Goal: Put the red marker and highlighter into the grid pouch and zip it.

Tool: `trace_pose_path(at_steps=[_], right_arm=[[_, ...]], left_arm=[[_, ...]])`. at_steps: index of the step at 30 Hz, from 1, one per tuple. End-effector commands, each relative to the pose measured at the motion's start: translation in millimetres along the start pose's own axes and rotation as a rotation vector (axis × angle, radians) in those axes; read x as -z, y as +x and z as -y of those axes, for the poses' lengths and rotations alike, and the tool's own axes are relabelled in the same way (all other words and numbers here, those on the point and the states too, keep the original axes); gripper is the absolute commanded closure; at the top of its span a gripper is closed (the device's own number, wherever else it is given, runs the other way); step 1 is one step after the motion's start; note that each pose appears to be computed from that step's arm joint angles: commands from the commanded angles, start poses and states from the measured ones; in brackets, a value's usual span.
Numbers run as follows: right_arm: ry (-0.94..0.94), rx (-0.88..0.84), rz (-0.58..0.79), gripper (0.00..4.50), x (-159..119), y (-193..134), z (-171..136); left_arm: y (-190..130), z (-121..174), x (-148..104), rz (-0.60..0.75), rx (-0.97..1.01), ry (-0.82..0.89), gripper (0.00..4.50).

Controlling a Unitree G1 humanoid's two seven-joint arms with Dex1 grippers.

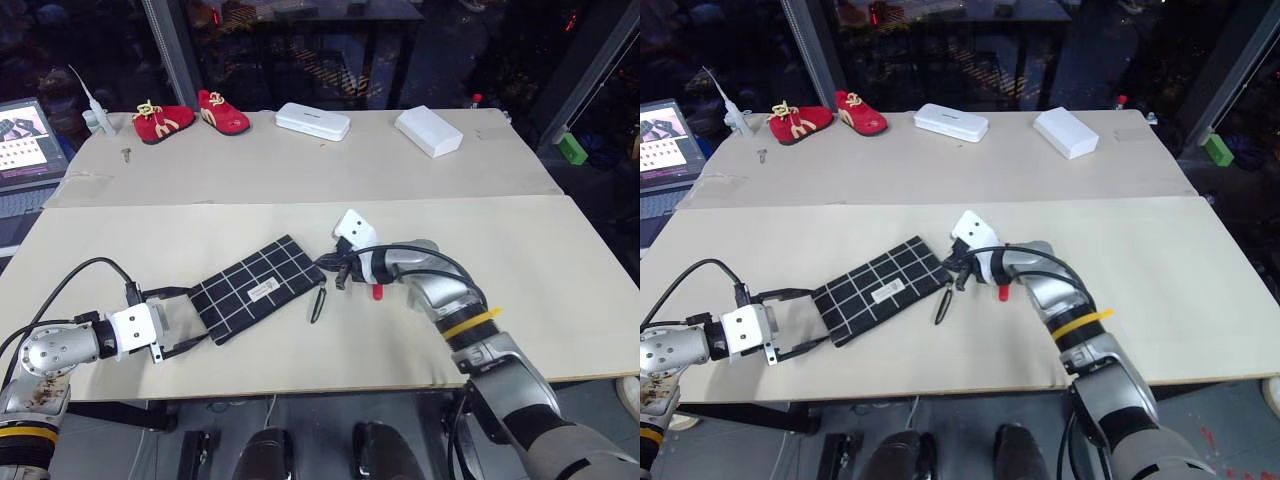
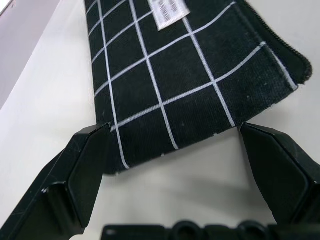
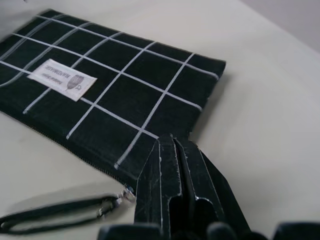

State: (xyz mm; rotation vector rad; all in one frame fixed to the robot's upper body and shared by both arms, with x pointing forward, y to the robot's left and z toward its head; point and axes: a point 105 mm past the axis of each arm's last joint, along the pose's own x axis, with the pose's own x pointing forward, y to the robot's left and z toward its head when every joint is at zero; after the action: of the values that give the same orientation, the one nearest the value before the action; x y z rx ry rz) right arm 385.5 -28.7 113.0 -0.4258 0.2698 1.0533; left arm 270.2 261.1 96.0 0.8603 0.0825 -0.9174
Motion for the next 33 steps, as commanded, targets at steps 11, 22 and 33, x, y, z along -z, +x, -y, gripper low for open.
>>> trace_pose_path(at_steps=[11, 22, 33], right_arm=[[-0.046, -0.143, -0.002, 4.47, -9.1, 16.2, -26.1], [0.057, -0.127, 0.152, 4.47, -47.6, 12.2, -17.6], [-0.053, -0.153, -0.127, 4.47, 30.1, 31.1, -47.1]], left_arm=[[-6.6, -7.9, -12.6, 0.003, -0.005, 0.005, 0.00], [-4.5, -3.8, -9.9, 0.012, 0.007, -0.016, 0.00], [-7.5, -4.1, -3.1, 0.004, 0.013, -0.012, 0.00]])
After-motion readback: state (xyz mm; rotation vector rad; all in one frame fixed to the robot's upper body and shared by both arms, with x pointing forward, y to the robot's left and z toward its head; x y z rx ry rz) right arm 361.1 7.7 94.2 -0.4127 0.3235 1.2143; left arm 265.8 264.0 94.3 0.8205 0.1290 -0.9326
